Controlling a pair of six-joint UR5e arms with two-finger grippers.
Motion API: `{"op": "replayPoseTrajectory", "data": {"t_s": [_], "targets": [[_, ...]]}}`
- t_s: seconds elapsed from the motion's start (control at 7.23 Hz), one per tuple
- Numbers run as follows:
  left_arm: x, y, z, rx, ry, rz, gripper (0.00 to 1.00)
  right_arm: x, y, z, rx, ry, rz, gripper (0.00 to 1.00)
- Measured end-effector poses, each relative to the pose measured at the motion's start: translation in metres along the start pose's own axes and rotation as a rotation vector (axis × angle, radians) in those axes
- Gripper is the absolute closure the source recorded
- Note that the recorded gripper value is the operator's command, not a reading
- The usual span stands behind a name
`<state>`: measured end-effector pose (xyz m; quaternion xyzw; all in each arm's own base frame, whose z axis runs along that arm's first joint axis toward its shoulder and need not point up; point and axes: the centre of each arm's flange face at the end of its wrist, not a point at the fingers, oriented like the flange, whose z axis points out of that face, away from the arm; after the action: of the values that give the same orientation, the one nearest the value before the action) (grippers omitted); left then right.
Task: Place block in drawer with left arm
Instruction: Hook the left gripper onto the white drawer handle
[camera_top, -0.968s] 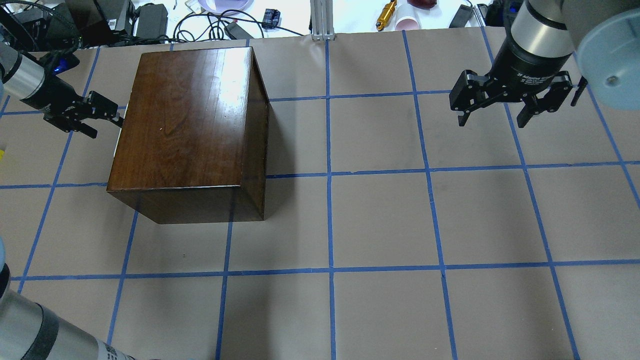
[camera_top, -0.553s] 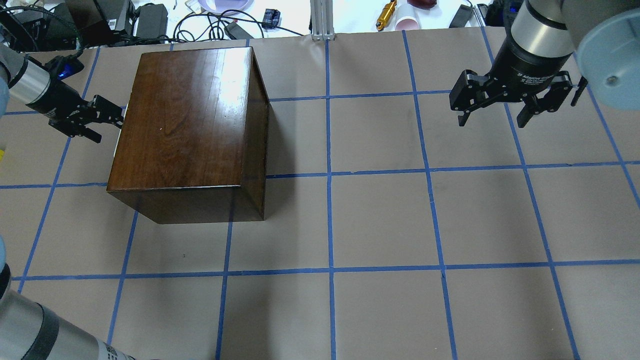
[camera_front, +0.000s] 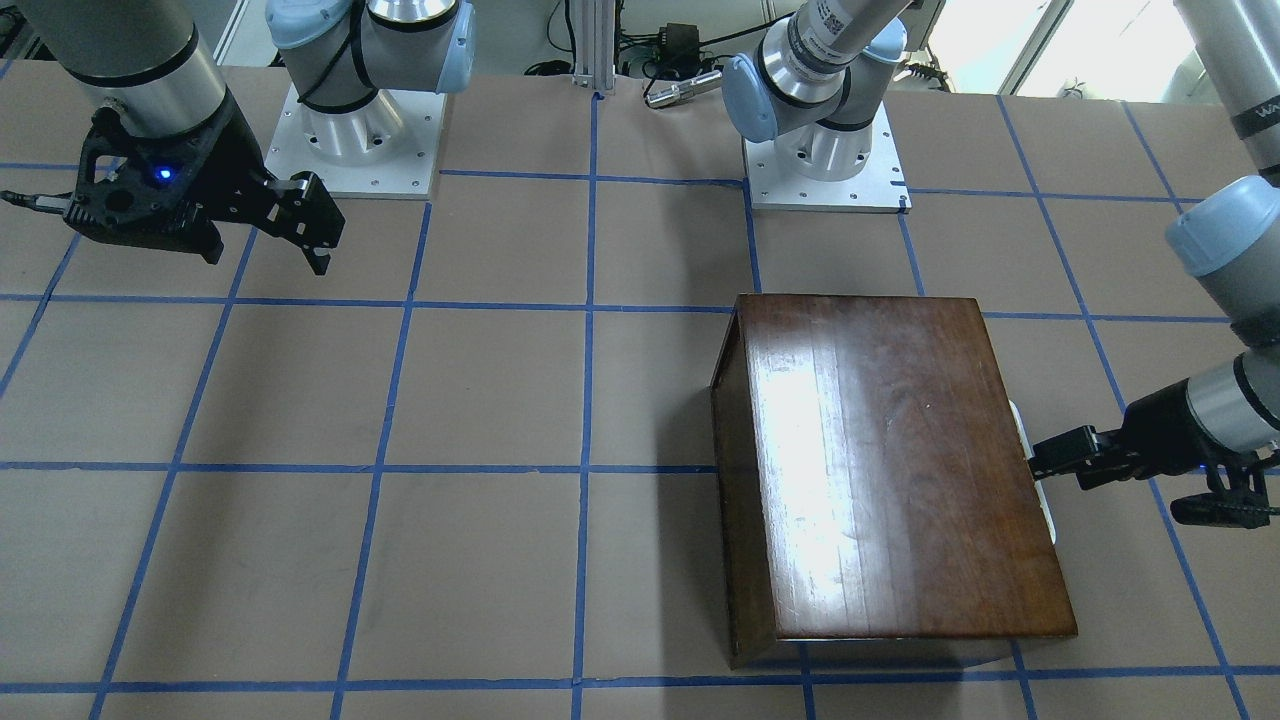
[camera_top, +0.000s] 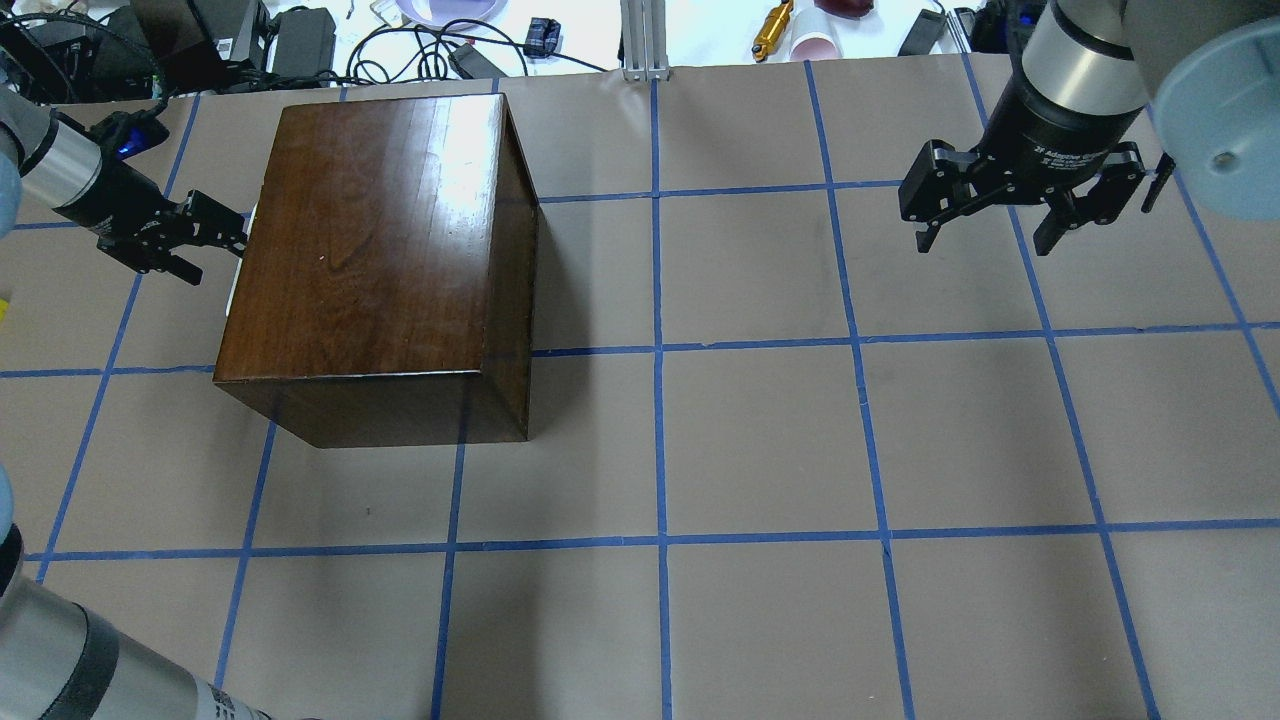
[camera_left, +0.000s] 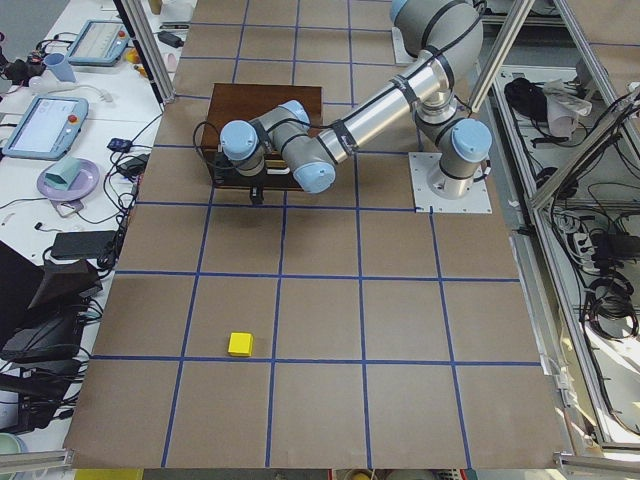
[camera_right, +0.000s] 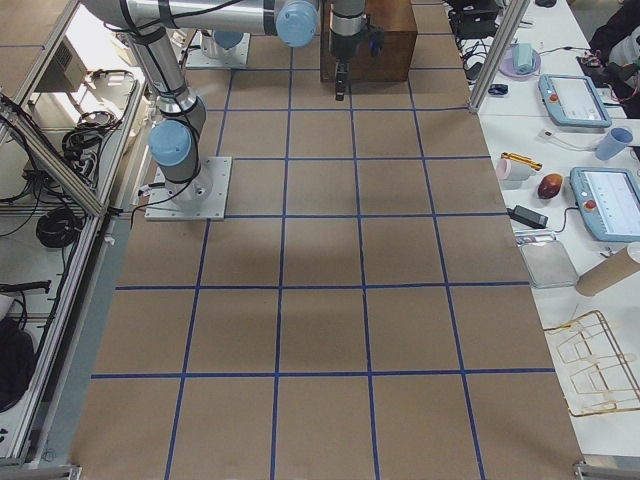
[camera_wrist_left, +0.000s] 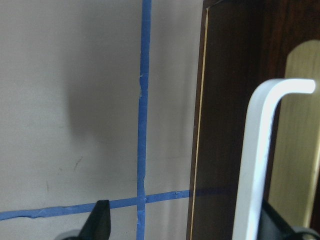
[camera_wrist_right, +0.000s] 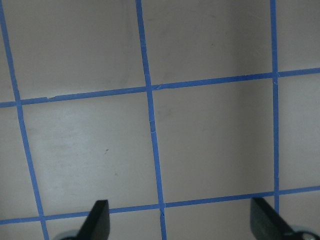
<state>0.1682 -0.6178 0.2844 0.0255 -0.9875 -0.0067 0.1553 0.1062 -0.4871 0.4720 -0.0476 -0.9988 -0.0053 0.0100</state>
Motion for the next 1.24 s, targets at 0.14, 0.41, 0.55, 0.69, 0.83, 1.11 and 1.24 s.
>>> {"op": "replayPoseTrajectory", "data": {"t_s": [0.14, 0.41, 0.55, 0.69, 0.83, 1.11, 1.24], "targets": [[-0.0006, -0.0005, 0.0009, -0.001, 0.000, 0.000, 0.00, 0.0000, 0.0000, -0.0001, 0.000, 0.000, 0.000, 0.00], [-0.0016, 0.0000, 0.0043, -0.008, 0.002, -0.005, 0.00, 0.0000, 0.0000, 0.0000, 0.000, 0.000, 0.000, 0.00], [-0.0017, 0.0003, 0.0051, -0.011, 0.003, -0.006, 0.00, 0.0000, 0.0000, 0.0000, 0.000, 0.000, 0.000, 0.00], [-0.0018, 0.0006, 0.0058, -0.013, 0.004, -0.007, 0.00, 0.0001, 0.0000, -0.0001, 0.000, 0.000, 0.000, 0.00], [-0.0018, 0.0006, 0.0056, -0.014, 0.004, -0.005, 0.00, 0.0002, -0.0001, -0.0002, 0.000, 0.000, 0.001, 0.00], [-0.0029, 0.0001, 0.0043, -0.015, -0.008, 0.003, 0.00, 0.0001, -0.0001, -0.0002, 0.000, 0.000, 0.000, 0.00], [-0.0042, -0.0004, 0.0028, -0.016, -0.023, 0.011, 0.00, 0.0000, -0.0001, -0.0002, 0.000, 0.000, 0.000, 0.00]]}}
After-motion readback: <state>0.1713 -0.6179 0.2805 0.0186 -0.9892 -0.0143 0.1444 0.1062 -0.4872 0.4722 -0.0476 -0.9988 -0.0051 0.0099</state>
